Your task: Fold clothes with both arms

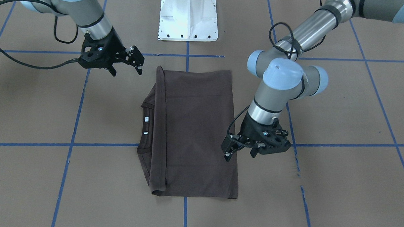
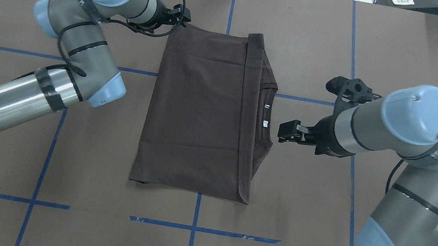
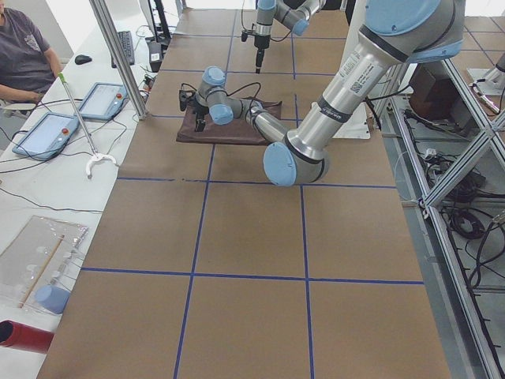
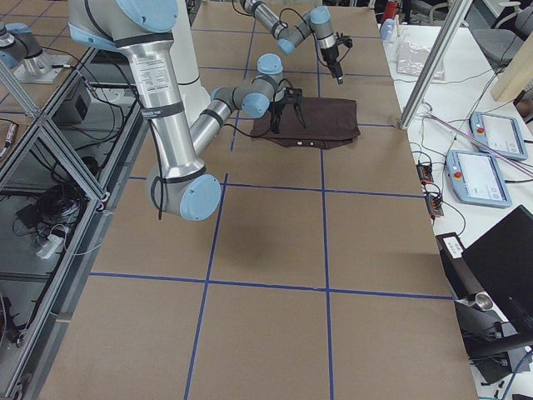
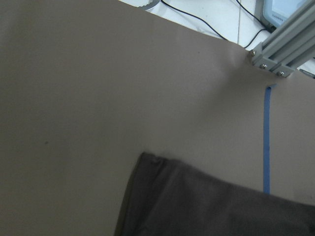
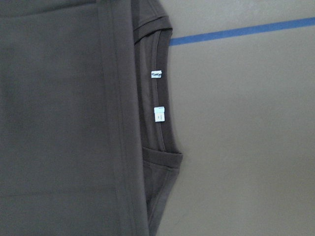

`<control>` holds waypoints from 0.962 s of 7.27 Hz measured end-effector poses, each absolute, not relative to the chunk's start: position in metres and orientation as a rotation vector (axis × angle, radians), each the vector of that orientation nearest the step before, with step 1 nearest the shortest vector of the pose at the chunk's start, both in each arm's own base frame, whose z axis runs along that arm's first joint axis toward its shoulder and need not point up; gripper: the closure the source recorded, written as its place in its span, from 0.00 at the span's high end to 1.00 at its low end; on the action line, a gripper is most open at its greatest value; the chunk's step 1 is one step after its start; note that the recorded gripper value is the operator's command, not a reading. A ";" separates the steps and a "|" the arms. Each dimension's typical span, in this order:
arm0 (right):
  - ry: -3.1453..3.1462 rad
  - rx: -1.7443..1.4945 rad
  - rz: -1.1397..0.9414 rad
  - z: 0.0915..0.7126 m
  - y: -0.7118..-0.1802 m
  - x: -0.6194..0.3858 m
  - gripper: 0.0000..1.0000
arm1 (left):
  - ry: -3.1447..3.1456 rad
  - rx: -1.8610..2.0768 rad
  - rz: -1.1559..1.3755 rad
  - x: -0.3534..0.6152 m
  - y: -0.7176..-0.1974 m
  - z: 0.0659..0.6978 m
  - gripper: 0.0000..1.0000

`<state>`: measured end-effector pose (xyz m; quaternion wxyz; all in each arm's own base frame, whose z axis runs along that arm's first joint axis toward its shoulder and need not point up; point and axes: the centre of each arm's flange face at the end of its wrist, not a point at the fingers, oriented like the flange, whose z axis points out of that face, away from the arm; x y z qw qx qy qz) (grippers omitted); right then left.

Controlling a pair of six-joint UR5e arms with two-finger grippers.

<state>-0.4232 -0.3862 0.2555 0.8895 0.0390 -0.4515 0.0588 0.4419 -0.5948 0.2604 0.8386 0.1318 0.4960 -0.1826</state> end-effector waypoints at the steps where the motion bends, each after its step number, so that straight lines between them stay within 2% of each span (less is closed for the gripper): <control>1: -0.879 0.086 0.103 0.245 -0.378 -0.460 1.00 | 1.067 0.260 -0.362 0.417 -0.565 0.258 1.00; 3: -0.785 0.067 0.053 0.246 -0.352 -0.524 1.00 | 1.094 0.251 -0.335 0.395 -0.531 0.249 1.00; 7: -0.641 -0.006 0.018 0.247 -0.330 -0.582 1.00 | 1.095 0.243 -0.327 0.394 -0.523 0.250 1.00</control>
